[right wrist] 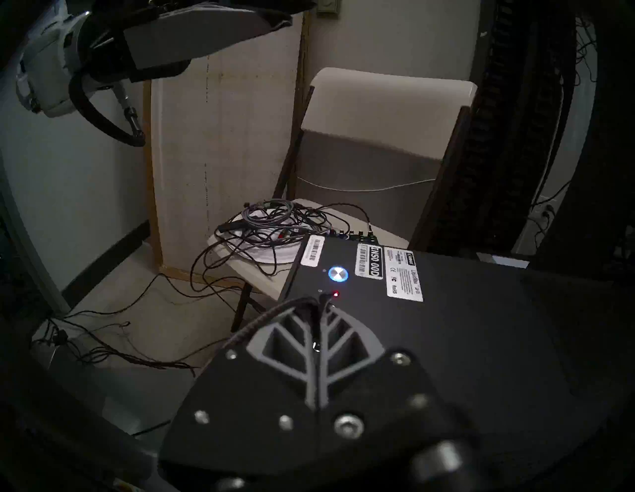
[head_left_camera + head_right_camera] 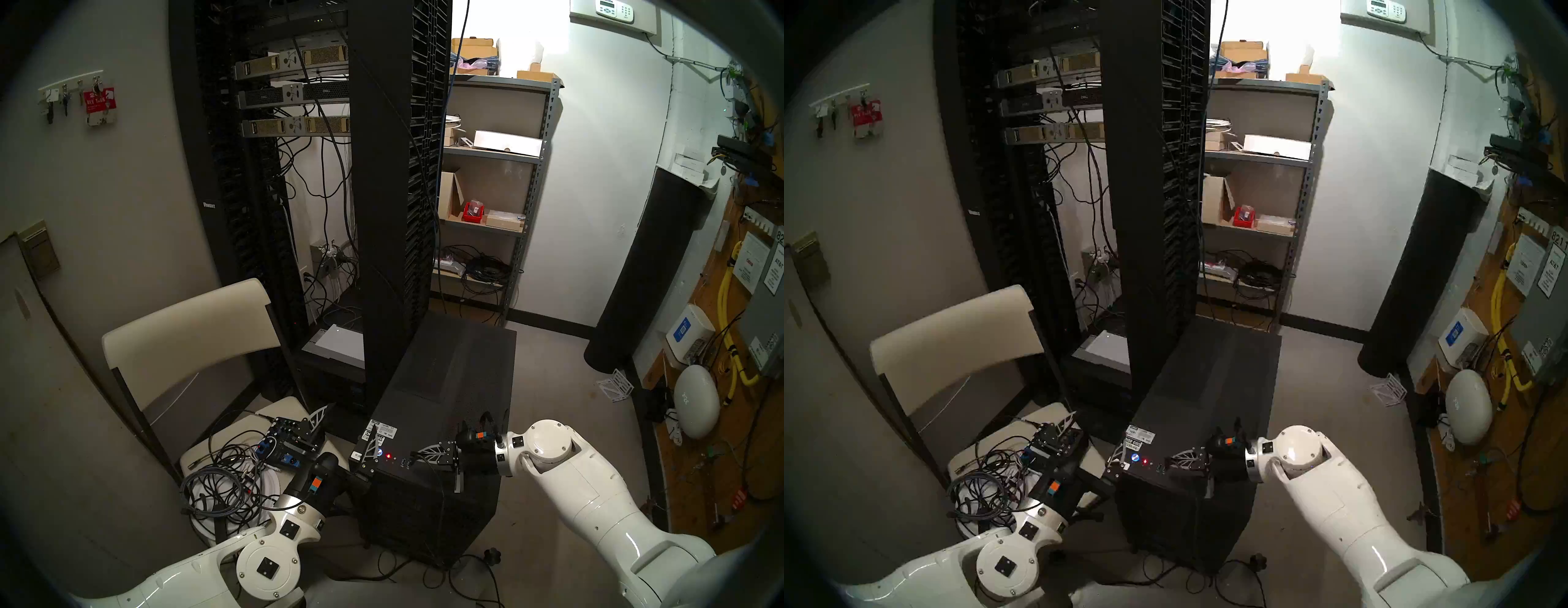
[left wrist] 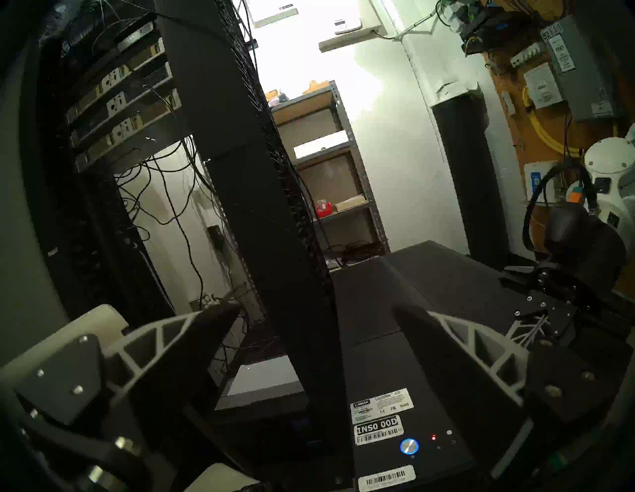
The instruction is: Insert the cable into the workstation's USB slot
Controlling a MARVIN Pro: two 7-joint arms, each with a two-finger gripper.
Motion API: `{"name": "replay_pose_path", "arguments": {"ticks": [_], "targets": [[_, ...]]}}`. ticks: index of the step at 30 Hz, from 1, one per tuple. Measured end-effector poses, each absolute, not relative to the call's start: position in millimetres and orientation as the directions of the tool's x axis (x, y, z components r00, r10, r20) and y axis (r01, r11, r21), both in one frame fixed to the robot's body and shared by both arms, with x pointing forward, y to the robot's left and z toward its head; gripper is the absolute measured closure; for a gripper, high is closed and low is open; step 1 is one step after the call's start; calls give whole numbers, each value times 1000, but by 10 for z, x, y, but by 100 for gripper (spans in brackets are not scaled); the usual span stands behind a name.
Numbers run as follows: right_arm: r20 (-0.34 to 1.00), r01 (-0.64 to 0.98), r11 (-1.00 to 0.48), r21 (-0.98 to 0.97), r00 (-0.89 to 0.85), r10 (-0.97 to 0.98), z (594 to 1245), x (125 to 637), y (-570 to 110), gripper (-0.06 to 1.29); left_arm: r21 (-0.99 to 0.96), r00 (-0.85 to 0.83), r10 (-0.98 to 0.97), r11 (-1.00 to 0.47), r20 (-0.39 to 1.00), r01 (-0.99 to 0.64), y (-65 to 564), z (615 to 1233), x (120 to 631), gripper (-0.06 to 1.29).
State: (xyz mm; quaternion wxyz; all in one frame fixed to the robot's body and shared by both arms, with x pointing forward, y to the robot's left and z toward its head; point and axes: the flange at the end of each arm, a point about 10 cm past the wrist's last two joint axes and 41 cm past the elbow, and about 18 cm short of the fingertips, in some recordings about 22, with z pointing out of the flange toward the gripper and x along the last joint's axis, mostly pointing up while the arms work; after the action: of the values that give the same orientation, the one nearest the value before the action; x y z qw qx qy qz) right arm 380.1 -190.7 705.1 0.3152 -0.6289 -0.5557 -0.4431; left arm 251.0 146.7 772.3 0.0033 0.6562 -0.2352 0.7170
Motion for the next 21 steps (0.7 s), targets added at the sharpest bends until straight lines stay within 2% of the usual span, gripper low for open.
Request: {"name": "replay_pose_path", "arguments": {"ticks": [21], "targets": [[898, 973, -194, 123, -26, 439, 6997, 3827, -1845, 125, -326, -134, -299, -896, 945, -303, 1490, 7719, 2499, -1]]}}
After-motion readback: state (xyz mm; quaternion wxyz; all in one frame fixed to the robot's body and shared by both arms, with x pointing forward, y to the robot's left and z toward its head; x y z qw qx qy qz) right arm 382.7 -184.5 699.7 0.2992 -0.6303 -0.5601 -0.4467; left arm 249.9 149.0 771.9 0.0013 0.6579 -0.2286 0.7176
